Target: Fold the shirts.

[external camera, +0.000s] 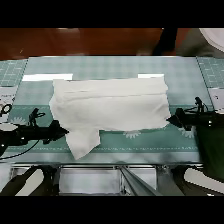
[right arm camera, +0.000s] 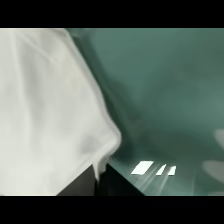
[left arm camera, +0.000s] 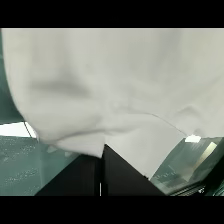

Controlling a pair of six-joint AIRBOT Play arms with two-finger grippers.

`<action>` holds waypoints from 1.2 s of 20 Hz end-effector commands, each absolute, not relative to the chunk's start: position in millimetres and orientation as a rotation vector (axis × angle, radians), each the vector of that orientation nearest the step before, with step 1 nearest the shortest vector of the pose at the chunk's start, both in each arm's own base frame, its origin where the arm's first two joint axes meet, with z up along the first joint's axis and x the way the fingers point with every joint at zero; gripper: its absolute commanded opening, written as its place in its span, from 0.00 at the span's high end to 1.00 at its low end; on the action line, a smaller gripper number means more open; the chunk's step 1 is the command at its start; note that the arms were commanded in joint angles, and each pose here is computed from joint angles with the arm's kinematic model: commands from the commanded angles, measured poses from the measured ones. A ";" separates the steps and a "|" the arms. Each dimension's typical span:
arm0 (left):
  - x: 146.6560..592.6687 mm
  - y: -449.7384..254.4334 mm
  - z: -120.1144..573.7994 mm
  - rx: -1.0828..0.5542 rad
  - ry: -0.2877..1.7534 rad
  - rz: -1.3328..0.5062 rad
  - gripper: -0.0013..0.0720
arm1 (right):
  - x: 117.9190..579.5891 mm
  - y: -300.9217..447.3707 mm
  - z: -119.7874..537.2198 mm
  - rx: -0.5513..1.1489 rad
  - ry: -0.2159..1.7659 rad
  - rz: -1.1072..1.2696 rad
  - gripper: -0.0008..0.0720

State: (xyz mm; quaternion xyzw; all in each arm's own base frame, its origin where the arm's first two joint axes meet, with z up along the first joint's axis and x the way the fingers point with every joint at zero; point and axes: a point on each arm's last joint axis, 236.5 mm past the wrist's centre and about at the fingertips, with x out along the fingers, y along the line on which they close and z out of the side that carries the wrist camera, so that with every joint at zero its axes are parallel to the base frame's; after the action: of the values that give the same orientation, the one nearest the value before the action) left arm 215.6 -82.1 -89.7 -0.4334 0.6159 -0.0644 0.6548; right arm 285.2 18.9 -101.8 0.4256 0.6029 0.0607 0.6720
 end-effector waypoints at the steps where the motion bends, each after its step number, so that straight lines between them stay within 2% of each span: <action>1: 234.6 -68.3 -74.2 -0.961 1.337 -0.155 0.96 | 293.2 25.0 -83.8 0.916 1.345 0.246 0.95; 5: 280.3 -46.3 -38.8 -0.901 1.224 -0.167 0.96 | 326.6 8.5 -57.0 0.860 1.260 0.251 0.96; 10: 348.5 -41.3 -30.0 -0.863 1.217 -0.201 0.96 | 377.7 7.8 -25.2 0.797 1.163 0.303 0.96; 16: 434.4 -55.5 -38.3 -0.882 1.248 -0.249 0.96 | 454.3 28.5 -31.1 0.760 1.140 0.306 0.95; 20: 483.7 -48.1 -36.9 -0.891 1.212 -0.244 0.96 | 484.6 28.6 -43.7 0.785 1.152 0.300 0.96; 24: 510.8 -41.9 -39.8 -0.887 1.194 -0.254 0.96 | 505.7 22.8 -50.7 0.785 1.141 0.300 0.96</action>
State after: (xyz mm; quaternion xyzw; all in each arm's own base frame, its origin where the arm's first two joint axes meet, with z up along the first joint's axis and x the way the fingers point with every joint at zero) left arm 489.4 -44.9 -37.2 -0.4005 0.5468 -0.1137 0.7264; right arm 489.4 25.1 -44.6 0.3566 0.5263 0.1406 0.7590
